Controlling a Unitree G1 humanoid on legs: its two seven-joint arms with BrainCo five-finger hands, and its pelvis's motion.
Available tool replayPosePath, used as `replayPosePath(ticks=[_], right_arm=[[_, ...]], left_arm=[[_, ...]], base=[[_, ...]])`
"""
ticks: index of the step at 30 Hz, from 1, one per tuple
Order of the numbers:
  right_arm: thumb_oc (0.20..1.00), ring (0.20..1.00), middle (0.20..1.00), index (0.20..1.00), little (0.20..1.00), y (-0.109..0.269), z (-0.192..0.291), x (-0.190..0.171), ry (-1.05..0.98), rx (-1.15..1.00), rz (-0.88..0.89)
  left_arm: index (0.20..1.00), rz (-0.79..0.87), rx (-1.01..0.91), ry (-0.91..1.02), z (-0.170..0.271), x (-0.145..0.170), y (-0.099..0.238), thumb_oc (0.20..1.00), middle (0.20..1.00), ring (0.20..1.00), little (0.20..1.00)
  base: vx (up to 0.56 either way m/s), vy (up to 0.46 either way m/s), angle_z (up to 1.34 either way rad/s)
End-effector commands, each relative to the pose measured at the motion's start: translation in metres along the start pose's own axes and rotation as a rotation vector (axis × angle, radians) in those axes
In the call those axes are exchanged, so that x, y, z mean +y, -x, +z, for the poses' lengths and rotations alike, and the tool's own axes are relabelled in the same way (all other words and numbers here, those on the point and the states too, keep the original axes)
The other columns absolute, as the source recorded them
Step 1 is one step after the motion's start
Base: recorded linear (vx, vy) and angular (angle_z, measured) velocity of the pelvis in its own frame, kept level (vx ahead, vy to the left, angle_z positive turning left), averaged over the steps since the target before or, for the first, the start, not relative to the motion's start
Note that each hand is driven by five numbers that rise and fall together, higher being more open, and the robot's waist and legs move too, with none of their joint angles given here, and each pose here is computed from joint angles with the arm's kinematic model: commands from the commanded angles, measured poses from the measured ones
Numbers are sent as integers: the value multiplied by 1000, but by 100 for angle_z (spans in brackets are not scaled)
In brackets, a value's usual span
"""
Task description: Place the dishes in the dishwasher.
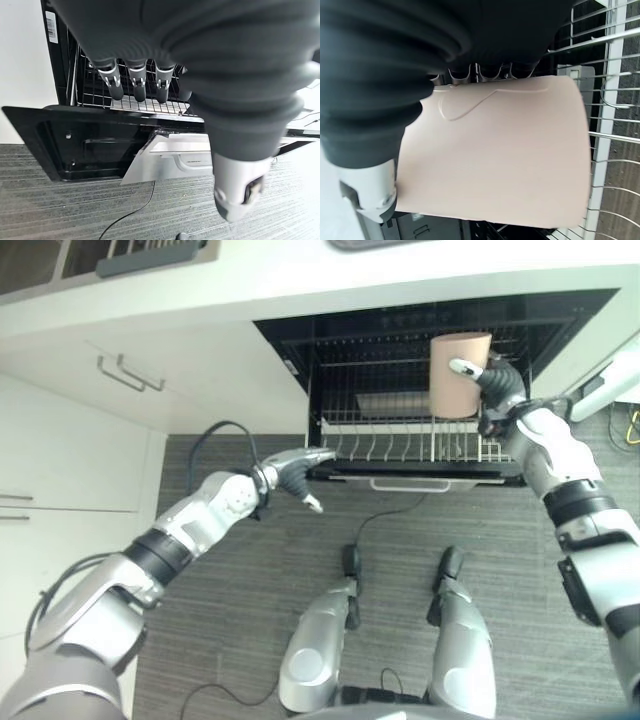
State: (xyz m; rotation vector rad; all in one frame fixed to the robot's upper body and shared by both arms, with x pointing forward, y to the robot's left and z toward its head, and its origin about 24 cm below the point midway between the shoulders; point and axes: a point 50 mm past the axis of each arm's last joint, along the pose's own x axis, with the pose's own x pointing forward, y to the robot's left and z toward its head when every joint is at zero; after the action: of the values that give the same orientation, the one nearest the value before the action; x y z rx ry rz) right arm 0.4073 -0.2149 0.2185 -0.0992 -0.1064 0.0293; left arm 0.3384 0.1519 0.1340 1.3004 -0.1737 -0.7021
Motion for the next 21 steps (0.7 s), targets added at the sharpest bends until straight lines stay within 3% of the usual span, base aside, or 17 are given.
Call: replayPosePath(ticks=[1, 10, 21], right_arm=[[200, 200, 200, 200, 200, -7, 57, 5, 82, -175, -7], [200, 200, 200, 200, 200, -11, 77, -22, 61, -142, -159], [200, 200, 200, 200, 200, -5, 62, -59, -49, -75, -309]], left_arm=[[1000, 53, -50, -64, 13, 21, 6, 1000, 1000, 1000, 1000], [1000, 39, -82, -79, 21, 24, 13, 1000, 1000, 1000, 1000], [1000, 186, -140, -166, 44, 71, 29, 1000, 1000, 1000, 1000]], base=[[-2, 12, 16], [-2, 19, 9], [-7, 7, 7]])
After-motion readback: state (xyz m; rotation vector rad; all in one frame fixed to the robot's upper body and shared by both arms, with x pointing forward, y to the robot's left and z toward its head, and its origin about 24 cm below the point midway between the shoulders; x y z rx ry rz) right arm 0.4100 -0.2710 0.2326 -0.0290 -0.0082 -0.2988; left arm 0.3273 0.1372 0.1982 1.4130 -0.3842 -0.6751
